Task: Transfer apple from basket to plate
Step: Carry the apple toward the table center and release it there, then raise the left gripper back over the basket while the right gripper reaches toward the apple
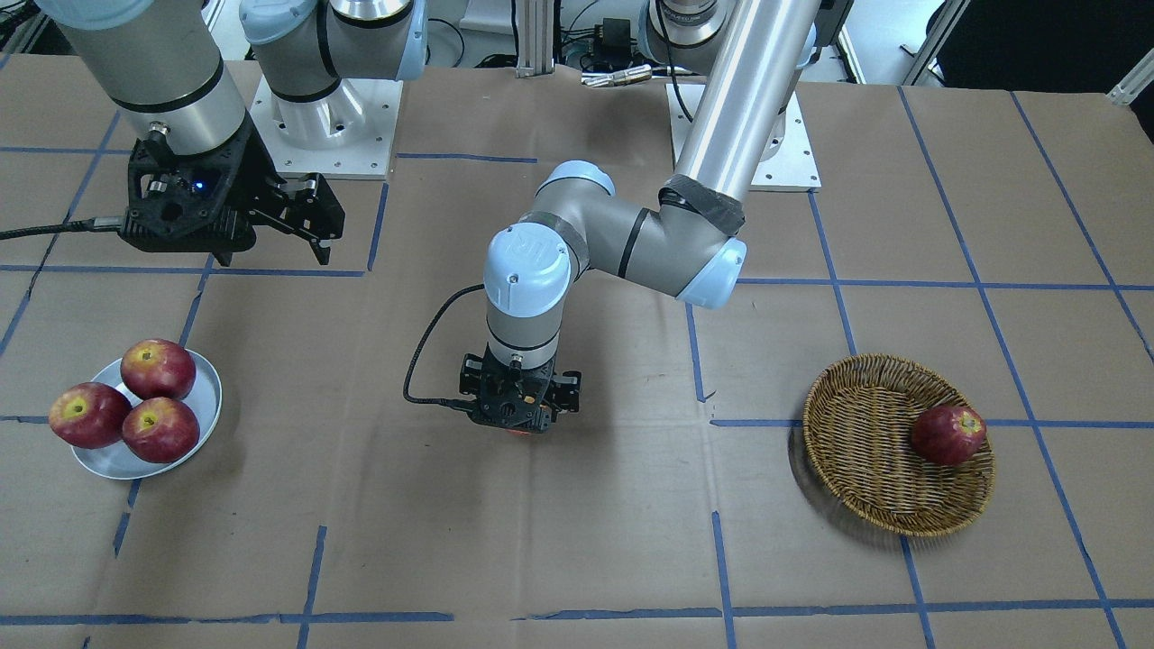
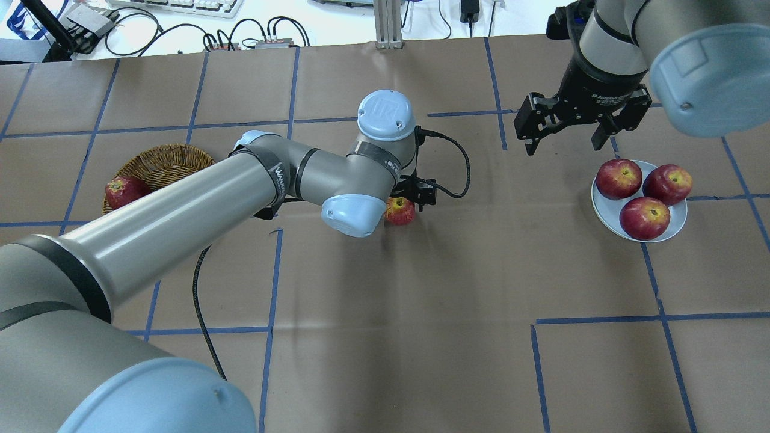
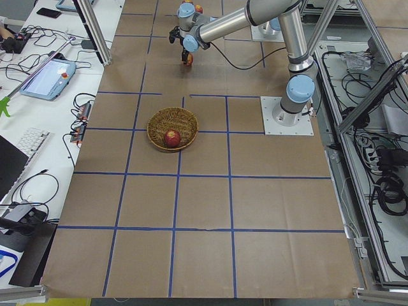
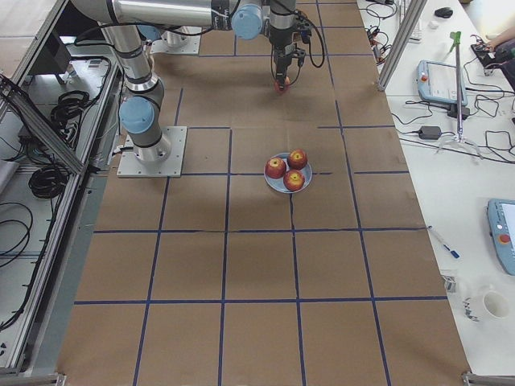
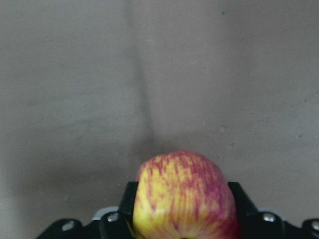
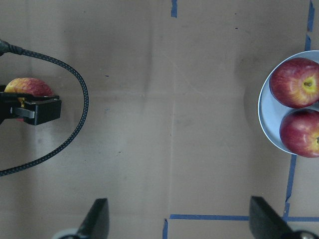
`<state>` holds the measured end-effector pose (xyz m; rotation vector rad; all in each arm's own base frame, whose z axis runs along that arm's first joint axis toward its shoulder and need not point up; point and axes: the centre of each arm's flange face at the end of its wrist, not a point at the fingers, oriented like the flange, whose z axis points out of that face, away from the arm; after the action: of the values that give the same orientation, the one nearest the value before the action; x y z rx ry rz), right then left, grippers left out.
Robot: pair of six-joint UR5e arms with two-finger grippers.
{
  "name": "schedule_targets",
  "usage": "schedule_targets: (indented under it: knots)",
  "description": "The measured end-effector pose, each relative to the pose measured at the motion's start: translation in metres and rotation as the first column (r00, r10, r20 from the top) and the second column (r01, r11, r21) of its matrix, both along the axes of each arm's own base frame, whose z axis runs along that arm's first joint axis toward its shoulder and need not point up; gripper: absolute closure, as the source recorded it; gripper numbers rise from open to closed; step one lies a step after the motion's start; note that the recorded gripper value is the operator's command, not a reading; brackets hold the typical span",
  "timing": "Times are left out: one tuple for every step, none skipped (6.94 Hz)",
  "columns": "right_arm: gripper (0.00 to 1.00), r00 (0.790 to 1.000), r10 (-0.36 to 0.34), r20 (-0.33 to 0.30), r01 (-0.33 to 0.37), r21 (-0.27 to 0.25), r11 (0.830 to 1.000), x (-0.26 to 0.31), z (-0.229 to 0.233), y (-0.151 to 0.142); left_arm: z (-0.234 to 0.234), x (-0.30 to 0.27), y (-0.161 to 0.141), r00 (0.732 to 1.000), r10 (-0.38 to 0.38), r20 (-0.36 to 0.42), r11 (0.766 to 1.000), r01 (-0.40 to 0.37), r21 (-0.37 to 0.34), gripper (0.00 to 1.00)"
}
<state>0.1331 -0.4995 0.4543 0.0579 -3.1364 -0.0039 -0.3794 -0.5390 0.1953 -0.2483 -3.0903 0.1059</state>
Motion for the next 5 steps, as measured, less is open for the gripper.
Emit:
schedule_targets:
  knots:
    - [0.00,1.000,0.000,0.000,0.000,0.000,1.000,0.000,0.000,0.000,0.015,0.000,-0.001,1.000,0.000,-0.010,1.000,0.000,-0.016,0.02]
    - [0.00,1.000,0.000,0.000,0.000,-0.001,1.000,0.000,0.001,0.000,0.042,0.004,-0.002,1.000,0.001,-0.016,1.000,-0.002,-0.025,0.02]
    - [0.00,1.000,0.000,0.000,0.000,-0.002,1.000,0.000,0.001,0.000,0.082,0.014,-0.002,1.000,-0.002,-0.011,1.000,0.002,-0.016,0.02]
    - [0.00,1.000,0.000,0.000,0.000,-0.003,1.000,0.000,0.001,0.000,0.125,0.032,-0.002,1.000,-0.016,-0.001,1.000,0.016,0.000,0.01]
    - [0.00,1.000,0.001,0.000,-0.001,-0.002,1.000,0.000,0.001,0.000,0.170,0.065,-0.001,0.999,-0.047,0.009,0.999,0.047,0.014,0.01]
